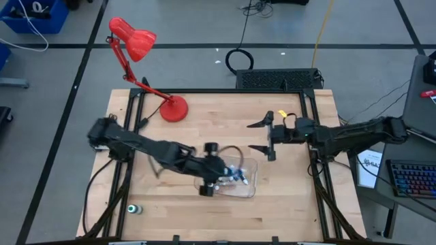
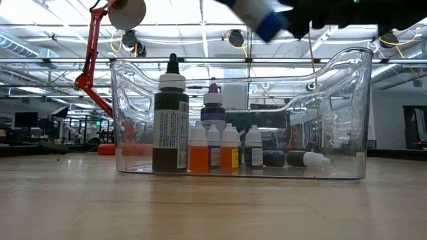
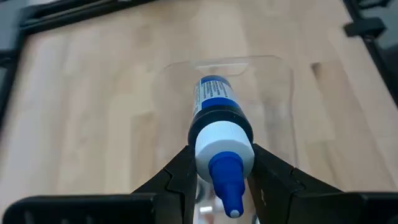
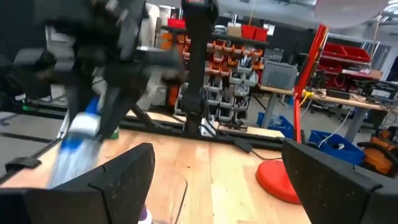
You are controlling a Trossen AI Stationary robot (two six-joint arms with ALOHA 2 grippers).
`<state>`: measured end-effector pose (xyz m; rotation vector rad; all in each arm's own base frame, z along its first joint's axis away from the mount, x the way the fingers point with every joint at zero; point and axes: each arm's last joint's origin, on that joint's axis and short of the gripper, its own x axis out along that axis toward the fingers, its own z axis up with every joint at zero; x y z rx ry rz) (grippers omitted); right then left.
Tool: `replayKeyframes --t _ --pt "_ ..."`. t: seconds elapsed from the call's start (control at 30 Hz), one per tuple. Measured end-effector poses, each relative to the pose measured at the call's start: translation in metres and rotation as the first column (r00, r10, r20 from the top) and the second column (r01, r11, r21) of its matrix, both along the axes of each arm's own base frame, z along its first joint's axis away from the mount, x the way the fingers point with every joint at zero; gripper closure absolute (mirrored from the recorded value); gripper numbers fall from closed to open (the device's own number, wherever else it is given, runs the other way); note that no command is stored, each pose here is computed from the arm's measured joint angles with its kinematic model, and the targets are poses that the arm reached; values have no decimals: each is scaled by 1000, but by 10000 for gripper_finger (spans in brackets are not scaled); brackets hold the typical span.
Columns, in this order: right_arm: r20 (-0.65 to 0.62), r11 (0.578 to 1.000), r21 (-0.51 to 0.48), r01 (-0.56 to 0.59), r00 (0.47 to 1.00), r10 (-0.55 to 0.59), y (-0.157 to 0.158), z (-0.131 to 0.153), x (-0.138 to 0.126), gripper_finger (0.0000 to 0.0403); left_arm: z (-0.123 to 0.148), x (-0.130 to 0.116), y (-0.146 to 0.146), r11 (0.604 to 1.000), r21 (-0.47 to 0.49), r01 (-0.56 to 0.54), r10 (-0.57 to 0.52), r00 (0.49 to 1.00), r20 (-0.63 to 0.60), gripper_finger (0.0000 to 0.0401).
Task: Pick & Place food coloring
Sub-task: Put the large blue food coloring bottle into the transparent bin
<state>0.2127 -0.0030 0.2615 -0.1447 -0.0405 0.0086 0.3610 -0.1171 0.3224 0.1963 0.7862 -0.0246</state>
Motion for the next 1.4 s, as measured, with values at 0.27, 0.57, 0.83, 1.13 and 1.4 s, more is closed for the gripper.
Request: replayKeyframes --t 0.27,0.57,0.83,1.13,1.4 --pt "38 1000 3 -1 999 1 1 18 -29 69 -11 50 1 997 29 66 -60 985 -164 284" --pt "16 1000 1 -1 1000 1 1 21 -41 69 -20 86 21 995 60 85 -69 970 -231 284" --pt "-4 1000 -20 0 1000 0 1 19 -41 69 -51 95 45 999 39 18 -3 939 -344 284" --pt "-20 999 -33 -1 1000 0 1 17 -41 69 -74 105 46 998 -30 48 -56 921 -384 284" --pt "-17 999 -33 0 1000 0 1 17 -41 69 -86 108 48 998 -47 47 -62 910 -410 284"
